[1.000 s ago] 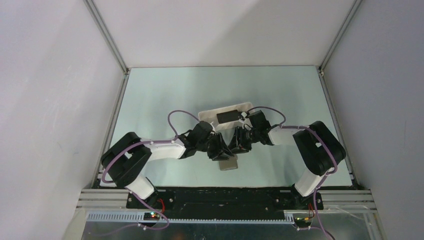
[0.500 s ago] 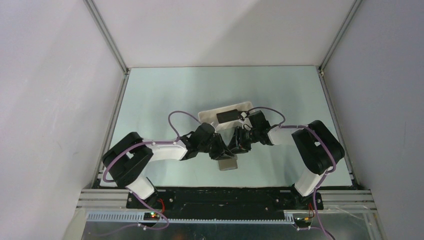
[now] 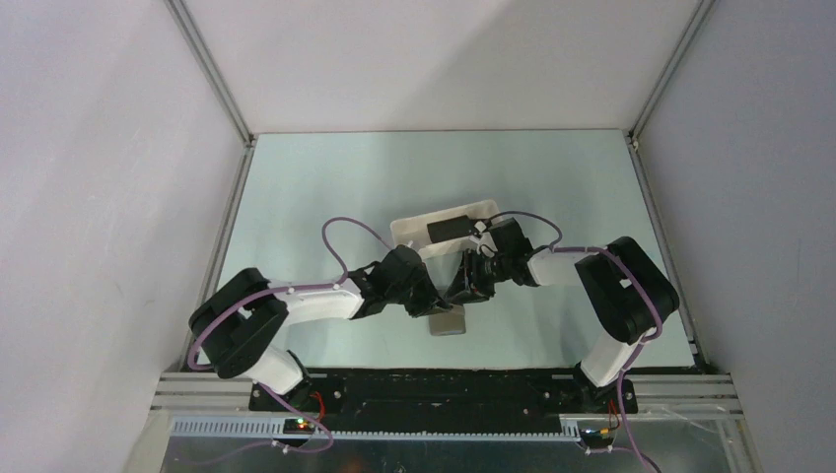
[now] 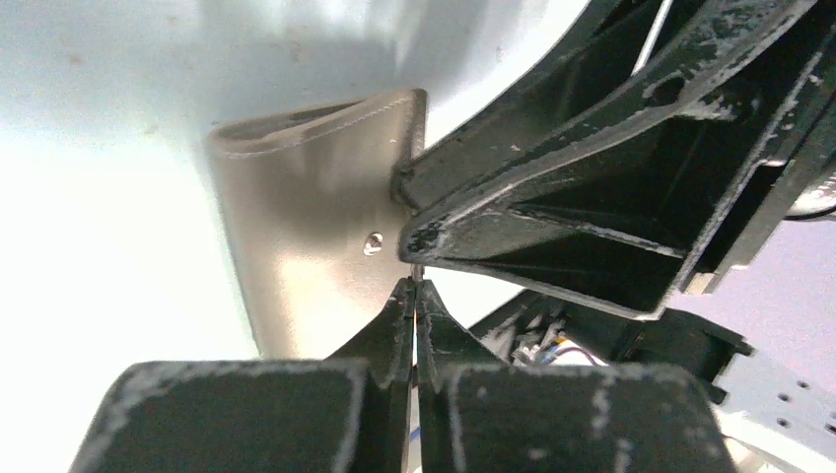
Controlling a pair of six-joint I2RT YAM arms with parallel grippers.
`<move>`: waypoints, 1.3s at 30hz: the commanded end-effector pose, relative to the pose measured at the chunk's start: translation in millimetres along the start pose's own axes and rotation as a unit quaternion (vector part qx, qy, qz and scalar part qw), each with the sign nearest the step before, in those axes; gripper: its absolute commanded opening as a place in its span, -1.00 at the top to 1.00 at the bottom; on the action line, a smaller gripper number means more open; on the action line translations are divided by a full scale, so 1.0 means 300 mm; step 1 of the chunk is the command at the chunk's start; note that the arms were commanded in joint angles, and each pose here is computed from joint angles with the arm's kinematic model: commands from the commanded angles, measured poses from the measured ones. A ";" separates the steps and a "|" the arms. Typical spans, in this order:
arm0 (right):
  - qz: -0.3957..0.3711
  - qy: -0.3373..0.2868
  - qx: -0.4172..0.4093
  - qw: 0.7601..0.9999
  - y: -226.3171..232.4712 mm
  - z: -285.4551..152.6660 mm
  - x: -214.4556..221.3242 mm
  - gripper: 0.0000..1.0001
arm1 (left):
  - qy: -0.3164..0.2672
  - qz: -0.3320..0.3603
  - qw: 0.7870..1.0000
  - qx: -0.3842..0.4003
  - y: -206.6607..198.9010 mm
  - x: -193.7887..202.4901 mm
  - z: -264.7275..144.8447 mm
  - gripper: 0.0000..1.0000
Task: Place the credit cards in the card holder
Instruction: Close the card holder at the center of the board.
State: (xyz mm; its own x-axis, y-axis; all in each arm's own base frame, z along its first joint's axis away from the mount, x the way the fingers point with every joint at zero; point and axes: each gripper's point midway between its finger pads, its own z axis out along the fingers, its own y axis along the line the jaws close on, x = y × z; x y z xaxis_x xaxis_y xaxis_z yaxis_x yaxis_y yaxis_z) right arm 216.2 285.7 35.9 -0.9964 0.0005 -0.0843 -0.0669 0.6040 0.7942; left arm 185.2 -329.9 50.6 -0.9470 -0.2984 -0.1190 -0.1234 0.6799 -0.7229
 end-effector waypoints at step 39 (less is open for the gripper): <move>0.008 0.002 0.063 0.998 -0.085 -0.054 0.049 0.01 | -0.035 0.074 0.994 -0.077 0.041 -0.075 -0.008 1.00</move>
State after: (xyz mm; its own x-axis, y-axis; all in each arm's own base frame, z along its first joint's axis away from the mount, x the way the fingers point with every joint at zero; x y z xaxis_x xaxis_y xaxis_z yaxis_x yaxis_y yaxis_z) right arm 202.1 258.2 31.5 -0.9978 0.0153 -0.0650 -0.0369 0.6845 0.7280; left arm 191.6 -317.4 31.1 -0.9565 -0.2198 -0.1917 -0.0670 0.8054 -0.5890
